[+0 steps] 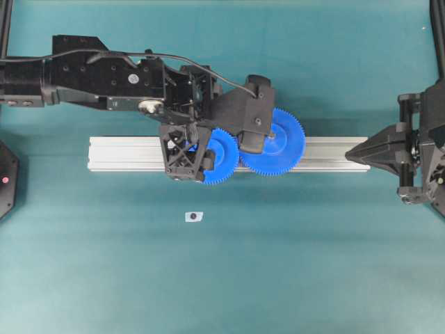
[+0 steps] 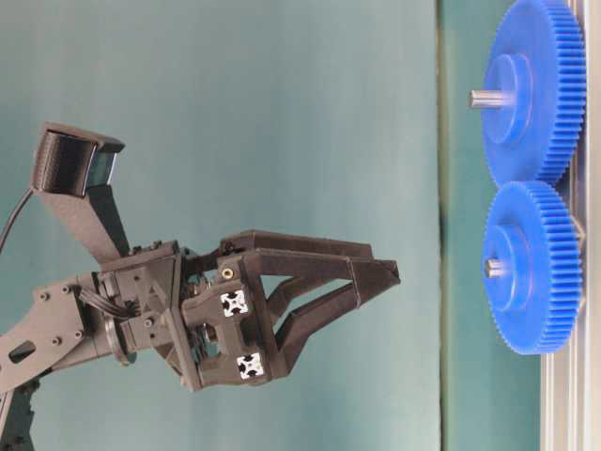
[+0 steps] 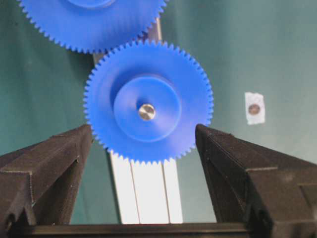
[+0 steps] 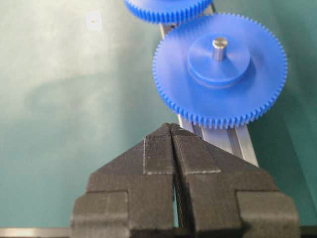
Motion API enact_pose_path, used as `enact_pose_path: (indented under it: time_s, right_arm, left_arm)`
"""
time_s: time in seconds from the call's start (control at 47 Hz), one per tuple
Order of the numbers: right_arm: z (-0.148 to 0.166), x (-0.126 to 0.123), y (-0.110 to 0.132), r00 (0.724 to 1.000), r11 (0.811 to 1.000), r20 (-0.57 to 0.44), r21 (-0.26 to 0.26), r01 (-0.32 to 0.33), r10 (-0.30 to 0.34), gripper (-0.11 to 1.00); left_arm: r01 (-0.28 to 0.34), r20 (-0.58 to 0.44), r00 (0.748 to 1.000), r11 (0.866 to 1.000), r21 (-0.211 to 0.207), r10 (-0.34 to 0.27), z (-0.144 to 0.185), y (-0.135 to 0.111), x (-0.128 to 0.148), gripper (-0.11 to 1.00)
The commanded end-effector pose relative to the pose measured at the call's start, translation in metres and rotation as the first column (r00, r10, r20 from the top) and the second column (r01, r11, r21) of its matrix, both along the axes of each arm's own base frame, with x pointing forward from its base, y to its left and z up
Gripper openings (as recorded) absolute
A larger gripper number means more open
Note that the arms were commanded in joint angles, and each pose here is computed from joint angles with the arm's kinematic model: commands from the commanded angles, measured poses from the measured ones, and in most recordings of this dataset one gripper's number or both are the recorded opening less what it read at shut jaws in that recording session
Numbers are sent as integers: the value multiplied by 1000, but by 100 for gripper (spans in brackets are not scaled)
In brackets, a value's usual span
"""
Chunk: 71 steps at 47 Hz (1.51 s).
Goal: Find the location of the shaft and insert the small gear.
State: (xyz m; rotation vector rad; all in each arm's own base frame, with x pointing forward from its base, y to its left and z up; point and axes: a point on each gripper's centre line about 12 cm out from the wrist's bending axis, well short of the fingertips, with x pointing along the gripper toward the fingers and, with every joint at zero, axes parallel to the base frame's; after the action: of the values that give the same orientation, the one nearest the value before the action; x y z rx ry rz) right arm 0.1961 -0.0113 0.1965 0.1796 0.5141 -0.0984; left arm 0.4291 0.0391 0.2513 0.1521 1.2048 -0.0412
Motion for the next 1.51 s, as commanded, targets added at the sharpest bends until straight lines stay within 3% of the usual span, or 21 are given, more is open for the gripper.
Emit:
enact_pose_path:
  time_s: [0.0, 1.488]
  right_arm:
    - [4, 2, -1, 1000, 1000, 14, 9, 8, -8, -2]
    - [3, 1, -1, 1000, 999, 17, 33, 22, -22, -2]
  left_arm:
    - [3, 56, 998, 1000, 6, -4, 21, -1, 1, 80]
    - [4, 42, 999, 1000, 8, -4, 16, -1, 2, 80]
